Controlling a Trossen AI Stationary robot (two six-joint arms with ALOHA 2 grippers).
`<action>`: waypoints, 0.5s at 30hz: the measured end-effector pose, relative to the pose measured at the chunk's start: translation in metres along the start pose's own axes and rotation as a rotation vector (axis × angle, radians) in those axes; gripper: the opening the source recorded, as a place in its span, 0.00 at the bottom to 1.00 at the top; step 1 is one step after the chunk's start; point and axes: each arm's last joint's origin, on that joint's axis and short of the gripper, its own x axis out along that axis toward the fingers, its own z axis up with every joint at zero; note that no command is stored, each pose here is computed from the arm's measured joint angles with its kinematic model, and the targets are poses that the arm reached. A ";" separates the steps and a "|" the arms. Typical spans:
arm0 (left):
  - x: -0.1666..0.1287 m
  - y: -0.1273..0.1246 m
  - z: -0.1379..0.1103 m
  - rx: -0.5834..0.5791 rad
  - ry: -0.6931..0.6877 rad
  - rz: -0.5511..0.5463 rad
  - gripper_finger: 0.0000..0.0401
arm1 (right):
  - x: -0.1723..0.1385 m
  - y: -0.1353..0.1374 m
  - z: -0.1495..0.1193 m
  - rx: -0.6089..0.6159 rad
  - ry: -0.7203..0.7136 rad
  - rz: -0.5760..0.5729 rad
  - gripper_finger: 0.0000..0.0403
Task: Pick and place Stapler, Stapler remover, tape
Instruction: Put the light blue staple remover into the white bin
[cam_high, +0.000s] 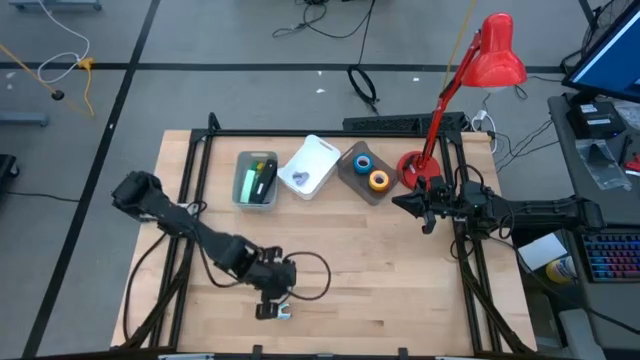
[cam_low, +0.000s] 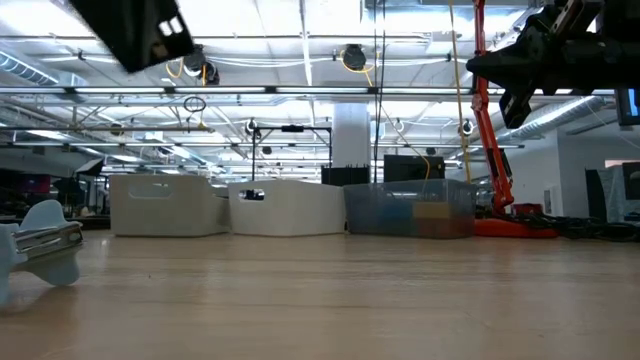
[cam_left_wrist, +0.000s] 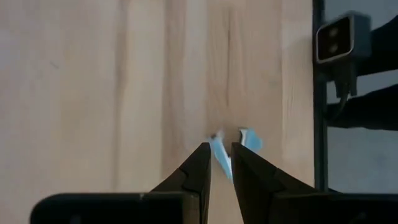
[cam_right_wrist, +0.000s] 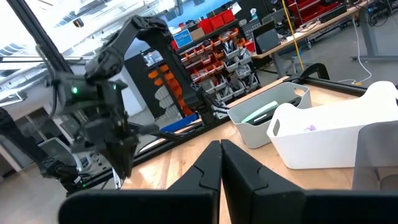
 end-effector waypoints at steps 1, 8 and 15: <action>0.005 -0.001 -0.001 -0.020 0.020 -0.004 0.17 | 0.000 0.000 0.000 0.000 0.000 0.000 0.00; 0.030 -0.005 -0.008 -0.109 0.124 -0.022 0.17 | 0.000 0.000 0.000 0.002 0.000 0.000 0.00; 0.033 -0.003 -0.008 -0.142 0.111 0.016 0.17 | 0.000 0.000 0.000 0.002 0.000 0.000 0.00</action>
